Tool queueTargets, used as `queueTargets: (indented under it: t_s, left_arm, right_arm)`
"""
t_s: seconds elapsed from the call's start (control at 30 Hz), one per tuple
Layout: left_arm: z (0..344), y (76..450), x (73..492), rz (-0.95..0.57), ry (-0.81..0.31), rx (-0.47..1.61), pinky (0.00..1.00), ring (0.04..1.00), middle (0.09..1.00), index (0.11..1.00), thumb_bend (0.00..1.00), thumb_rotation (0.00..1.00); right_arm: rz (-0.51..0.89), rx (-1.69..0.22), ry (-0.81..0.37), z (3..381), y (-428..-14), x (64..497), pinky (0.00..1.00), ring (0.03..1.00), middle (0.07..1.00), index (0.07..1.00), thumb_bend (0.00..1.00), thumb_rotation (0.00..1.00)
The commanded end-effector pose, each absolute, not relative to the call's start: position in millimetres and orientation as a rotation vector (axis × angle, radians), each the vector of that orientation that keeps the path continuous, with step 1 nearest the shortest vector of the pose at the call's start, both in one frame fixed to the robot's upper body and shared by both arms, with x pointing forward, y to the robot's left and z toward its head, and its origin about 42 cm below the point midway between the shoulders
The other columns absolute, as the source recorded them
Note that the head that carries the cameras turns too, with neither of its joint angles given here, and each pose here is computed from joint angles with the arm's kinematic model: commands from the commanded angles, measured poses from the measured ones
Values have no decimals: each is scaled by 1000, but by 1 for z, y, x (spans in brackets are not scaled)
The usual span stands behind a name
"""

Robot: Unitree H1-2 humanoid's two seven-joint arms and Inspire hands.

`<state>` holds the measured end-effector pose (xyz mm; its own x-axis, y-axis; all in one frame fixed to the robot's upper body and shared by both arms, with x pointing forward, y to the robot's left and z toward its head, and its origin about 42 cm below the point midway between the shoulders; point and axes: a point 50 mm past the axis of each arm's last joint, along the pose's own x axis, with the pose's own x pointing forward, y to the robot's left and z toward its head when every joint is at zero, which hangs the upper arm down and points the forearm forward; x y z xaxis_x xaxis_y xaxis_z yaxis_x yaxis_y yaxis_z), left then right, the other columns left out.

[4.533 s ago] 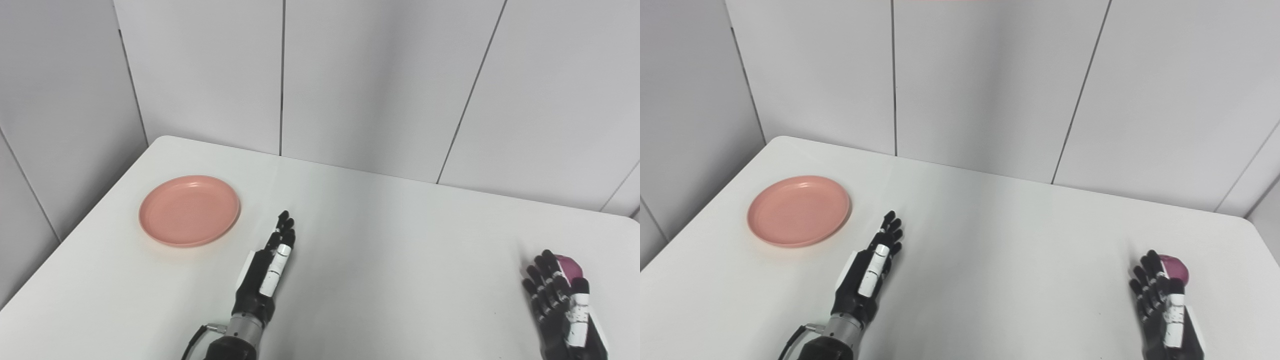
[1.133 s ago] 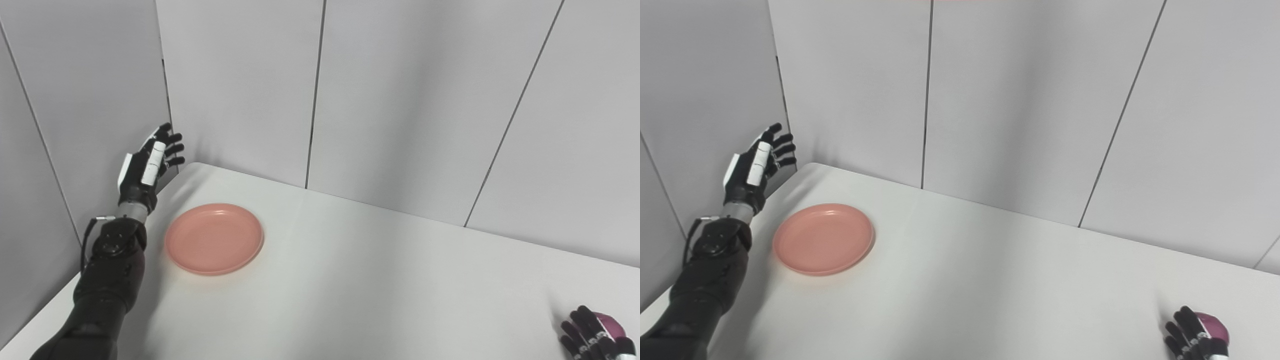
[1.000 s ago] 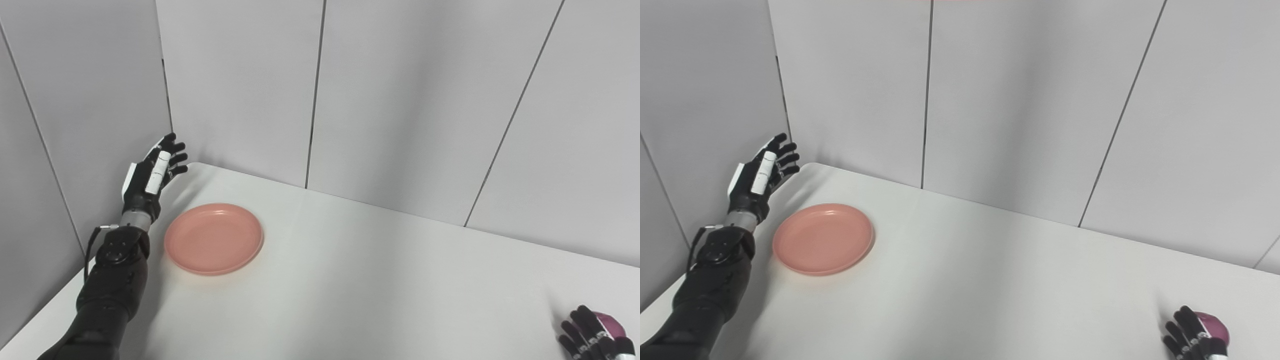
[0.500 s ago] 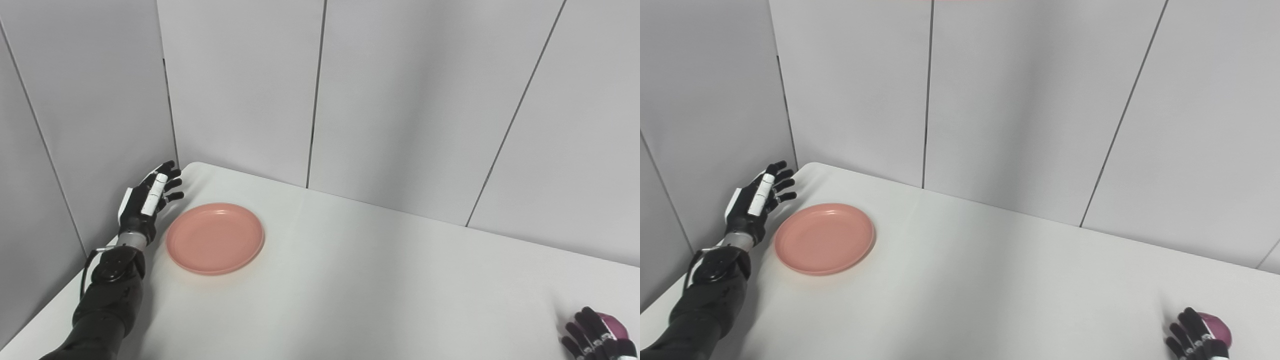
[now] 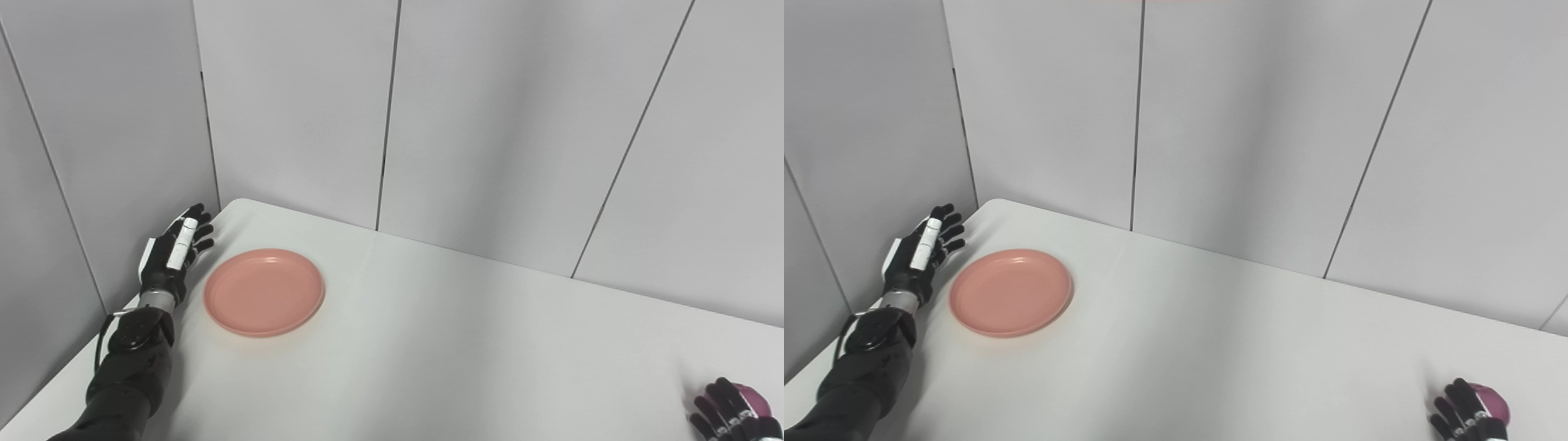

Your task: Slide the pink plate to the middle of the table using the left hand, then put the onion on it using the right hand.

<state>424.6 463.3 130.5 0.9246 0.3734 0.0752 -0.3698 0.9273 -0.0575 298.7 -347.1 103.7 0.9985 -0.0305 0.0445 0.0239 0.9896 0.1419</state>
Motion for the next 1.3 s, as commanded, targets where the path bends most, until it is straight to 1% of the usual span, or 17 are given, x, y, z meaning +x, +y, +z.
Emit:
queueTargets:
  t_s: [0.0, 0.07, 0.17, 0.33, 0.43, 0.47, 0.57, 0.73, 0.8, 0.97, 1.03, 1.1, 1.17, 1.27]
  left_arm:
    - [151, 475, 428, 404, -147, -26, 810, 857, 854, 831, 894, 789]
    - [148, 473, 426, 416, -146, -32, 784, 848, 850, 821, 867, 782]
    - [143, 471, 424, 447, -130, -65, 779, 846, 853, 815, 854, 771]
    - [141, 465, 423, 466, -109, -73, 736, 828, 834, 766, 829, 794]
    - [141, 460, 422, 460, -98, -72, 713, 811, 820, 766, 816, 803]
    - [142, 459, 421, 455, -94, -70, 718, 809, 822, 778, 822, 803]
    - [143, 457, 420, 437, -84, -69, 728, 810, 825, 800, 840, 801]
    - [149, 455, 421, 397, -72, -70, 738, 825, 827, 808, 840, 802]
    - [152, 453, 422, 390, -68, -66, 727, 823, 819, 800, 824, 806]
    - [157, 448, 427, 361, -41, -69, 712, 811, 812, 792, 844, 800]
    - [158, 445, 429, 343, -26, -68, 706, 801, 802, 783, 856, 800]
    - [158, 444, 430, 330, -14, -68, 707, 801, 804, 780, 855, 800]
    - [158, 441, 432, 321, 4, -69, 690, 790, 796, 771, 863, 794]
    - [159, 435, 434, 302, 26, -68, 676, 782, 793, 771, 861, 797]
  right_arm:
    - [-62, 216, 146, 50, -334, 256, 898, 918, 929, 910, 891, 886]
    - [-63, 212, 144, 51, -334, 255, 890, 914, 926, 905, 900, 881]
    - [-67, 217, 143, 52, -333, 255, 915, 925, 936, 913, 914, 875]
    - [-71, 221, 138, 55, -332, 254, 873, 900, 915, 888, 924, 844]
    - [-75, 224, 138, 57, -331, 254, 860, 893, 909, 882, 929, 836]
    - [-77, 226, 137, 57, -331, 254, 854, 888, 905, 878, 933, 829]
    - [-79, 229, 135, 59, -330, 253, 877, 900, 914, 883, 933, 825]
    - [-78, 220, 136, 62, -329, 253, 857, 892, 911, 883, 931, 833]
    - [-78, 220, 135, 63, -328, 252, 850, 889, 907, 879, 930, 826]
    - [-74, 220, 131, 64, -328, 252, 856, 895, 913, 883, 912, 831]
    - [-74, 220, 130, 65, -327, 252, 890, 914, 929, 901, 895, 845]
    - [-75, 222, 129, 66, -327, 252, 900, 918, 932, 904, 895, 844]
    - [-77, 226, 127, 67, -325, 251, 879, 906, 922, 891, 891, 838]
    - [-75, 228, 126, 69, -324, 251, 897, 916, 929, 899, 888, 842]
